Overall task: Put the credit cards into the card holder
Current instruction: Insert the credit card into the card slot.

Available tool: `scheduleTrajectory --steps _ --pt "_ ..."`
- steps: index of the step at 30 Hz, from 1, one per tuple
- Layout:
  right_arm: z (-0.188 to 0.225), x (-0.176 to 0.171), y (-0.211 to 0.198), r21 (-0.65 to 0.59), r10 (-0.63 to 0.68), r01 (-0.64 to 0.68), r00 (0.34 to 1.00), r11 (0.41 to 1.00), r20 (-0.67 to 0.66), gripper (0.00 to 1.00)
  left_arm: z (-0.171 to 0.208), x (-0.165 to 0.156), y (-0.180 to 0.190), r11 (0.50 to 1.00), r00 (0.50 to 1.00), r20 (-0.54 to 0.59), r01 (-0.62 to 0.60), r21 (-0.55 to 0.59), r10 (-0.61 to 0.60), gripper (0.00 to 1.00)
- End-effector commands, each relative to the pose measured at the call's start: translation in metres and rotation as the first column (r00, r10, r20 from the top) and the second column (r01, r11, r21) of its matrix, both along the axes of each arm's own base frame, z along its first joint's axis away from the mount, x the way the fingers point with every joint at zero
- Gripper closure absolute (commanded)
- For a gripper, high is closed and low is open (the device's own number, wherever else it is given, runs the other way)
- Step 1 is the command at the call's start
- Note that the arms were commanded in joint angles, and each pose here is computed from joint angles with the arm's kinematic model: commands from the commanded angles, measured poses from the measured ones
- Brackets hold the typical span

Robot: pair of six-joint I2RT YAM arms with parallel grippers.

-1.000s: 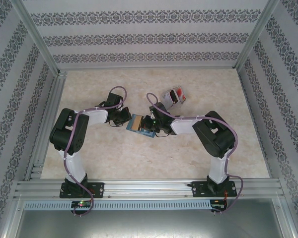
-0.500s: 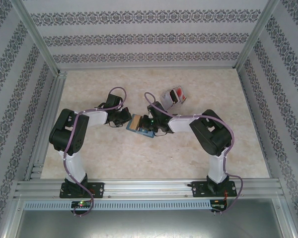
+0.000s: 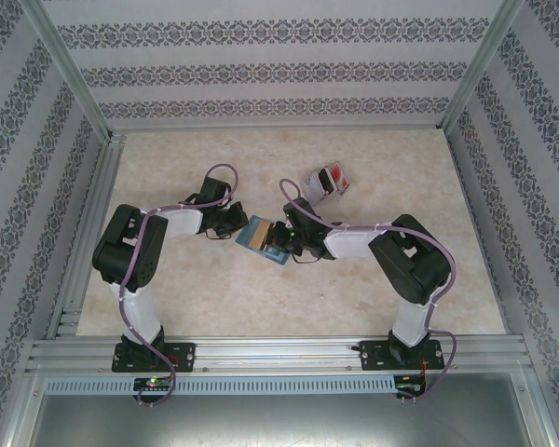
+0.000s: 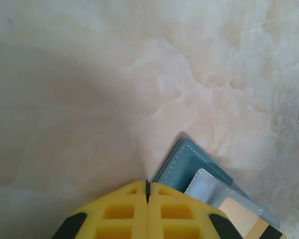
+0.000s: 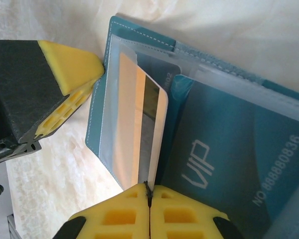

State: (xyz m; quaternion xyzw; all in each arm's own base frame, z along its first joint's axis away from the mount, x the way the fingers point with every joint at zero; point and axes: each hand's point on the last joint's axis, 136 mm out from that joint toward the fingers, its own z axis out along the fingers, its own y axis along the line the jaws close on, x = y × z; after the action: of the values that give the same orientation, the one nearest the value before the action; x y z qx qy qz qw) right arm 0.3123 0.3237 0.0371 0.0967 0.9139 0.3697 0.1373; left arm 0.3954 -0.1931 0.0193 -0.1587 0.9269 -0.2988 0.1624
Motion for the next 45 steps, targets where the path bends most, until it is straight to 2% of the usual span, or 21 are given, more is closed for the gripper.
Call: scheduleTrajectory --steps 1,8,15,24,32,39,45 --pt "-0.004 -0.012 -0.003 0.002 -0.032 0.032 0.998 0.999 -0.055 0.92 -0.038 -0.054 -0.015 0.998 0.98 -0.187 0.065 -0.004 -0.064 1.0" --pt "-0.02 -0.022 0.003 0.058 -0.049 0.058 0.987 0.997 -0.156 0.93 -0.038 -0.058 -0.015 0.998 0.982 -0.18 0.052 -0.022 -0.055 1.0" --pt "-0.025 -0.016 0.016 0.094 -0.023 0.043 0.978 0.995 -0.207 0.93 -0.04 -0.06 -0.015 0.999 0.982 -0.181 0.043 -0.033 -0.048 1.0" --pt "-0.022 -0.002 0.022 0.093 -0.05 0.068 0.982 0.993 -0.183 0.91 -0.038 -0.061 -0.013 0.999 0.984 -0.175 0.041 -0.031 -0.046 1.0" --pt "-0.009 -0.002 0.032 0.067 0.021 -0.011 0.99 0.998 -0.141 0.73 -0.037 -0.061 -0.014 0.999 0.983 -0.175 0.043 -0.029 -0.048 1.0" --pt "0.002 -0.015 0.011 -0.044 0.075 -0.08 0.991 0.996 -0.113 0.49 -0.033 -0.059 -0.013 0.999 0.985 -0.165 0.042 -0.022 -0.045 1.0" --pt "-0.009 -0.029 -0.012 -0.145 0.106 -0.127 0.984 0.981 -0.143 0.44 -0.031 -0.057 -0.012 0.999 0.986 -0.16 0.047 -0.013 -0.049 1.0"
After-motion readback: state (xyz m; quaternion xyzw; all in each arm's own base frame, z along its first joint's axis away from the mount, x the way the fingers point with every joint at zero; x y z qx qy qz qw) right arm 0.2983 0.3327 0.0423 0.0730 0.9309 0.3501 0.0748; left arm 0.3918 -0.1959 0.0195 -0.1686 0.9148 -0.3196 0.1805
